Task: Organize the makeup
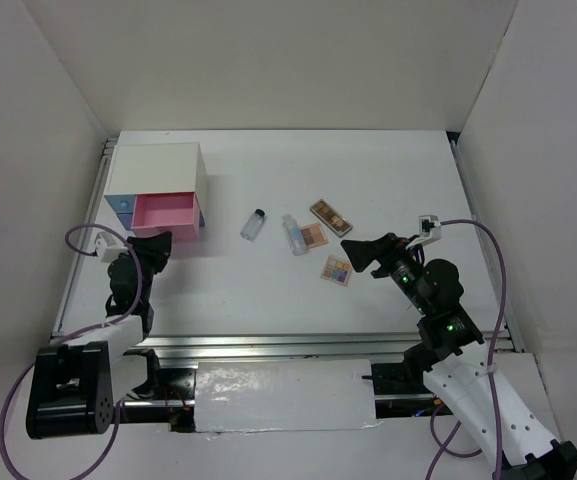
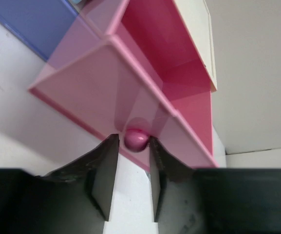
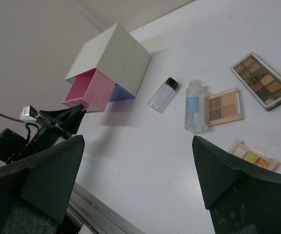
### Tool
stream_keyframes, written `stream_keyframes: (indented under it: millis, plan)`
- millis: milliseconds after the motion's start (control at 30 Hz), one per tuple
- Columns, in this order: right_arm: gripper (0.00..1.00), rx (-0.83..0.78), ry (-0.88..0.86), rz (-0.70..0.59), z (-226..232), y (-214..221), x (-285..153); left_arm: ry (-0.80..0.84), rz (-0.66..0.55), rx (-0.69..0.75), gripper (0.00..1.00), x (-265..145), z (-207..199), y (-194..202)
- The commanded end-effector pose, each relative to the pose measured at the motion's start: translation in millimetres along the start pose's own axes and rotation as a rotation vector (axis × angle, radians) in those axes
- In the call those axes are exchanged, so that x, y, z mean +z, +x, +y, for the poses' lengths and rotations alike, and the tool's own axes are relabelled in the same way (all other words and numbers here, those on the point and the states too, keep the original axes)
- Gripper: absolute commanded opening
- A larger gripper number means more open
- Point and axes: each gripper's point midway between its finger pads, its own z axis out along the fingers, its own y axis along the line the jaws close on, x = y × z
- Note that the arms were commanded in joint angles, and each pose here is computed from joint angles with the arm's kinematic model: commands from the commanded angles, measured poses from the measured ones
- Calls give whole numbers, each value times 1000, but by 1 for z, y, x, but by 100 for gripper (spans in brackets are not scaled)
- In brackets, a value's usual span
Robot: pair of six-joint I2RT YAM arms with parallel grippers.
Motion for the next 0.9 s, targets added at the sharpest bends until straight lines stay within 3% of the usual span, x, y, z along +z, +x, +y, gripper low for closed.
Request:
stream_keyframes:
  millis: [0, 33, 100, 167, 400, 433, 500, 567, 600, 667, 700, 767, 800, 867]
  plan:
    - [100, -18, -47, -40, 12, -12, 0, 9, -28, 29, 47, -7, 3, -4]
    - [100, -19, -48, -41, 13, -12, 0, 3, -30, 36, 56, -7, 4, -4]
    - [100, -18, -51, -37, 13, -11, 0, -18, -16, 47, 86, -7, 9, -1]
    - [100, -17, -49, -37, 12, -11, 0, -6, -17, 62, 99, -8, 4, -3]
    - [100, -18, -44, -34, 12, -11, 1, 69, 12, 103, 99, -32, -28, -7]
    - [100, -18, -43, -35, 12, -11, 1, 30, 68, 151, 99, -37, -26, 5]
    - [100, -13, -46, -33, 12, -11, 1, 5, 31, 233, 99, -46, -35, -2]
    - [100, -5, -42, -31, 12, -10, 1, -14, 107, 305, 99, -58, -56, 13]
    - [100, -4, -33, -26, 10, -9, 3, -54, 62, 331, 99, -57, -70, 1]
    - [100, 4, -1, -22, 6, -10, 4, -80, 180, 428, 100, -71, -80, 35]
    - [100, 6, 13, -26, 4, -12, 4, -132, 138, 453, 99, -66, -92, 31]
    - [100, 14, 50, -45, -2, -15, 3, -155, 243, 596, 99, -76, -99, 78]
    - [100, 15, 61, -53, -4, -16, 2, -121, 223, 610, 99, -83, -128, 88]
    - [100, 25, 78, -85, -7, -21, -1, -172, 274, 712, 100, -79, -124, 119]
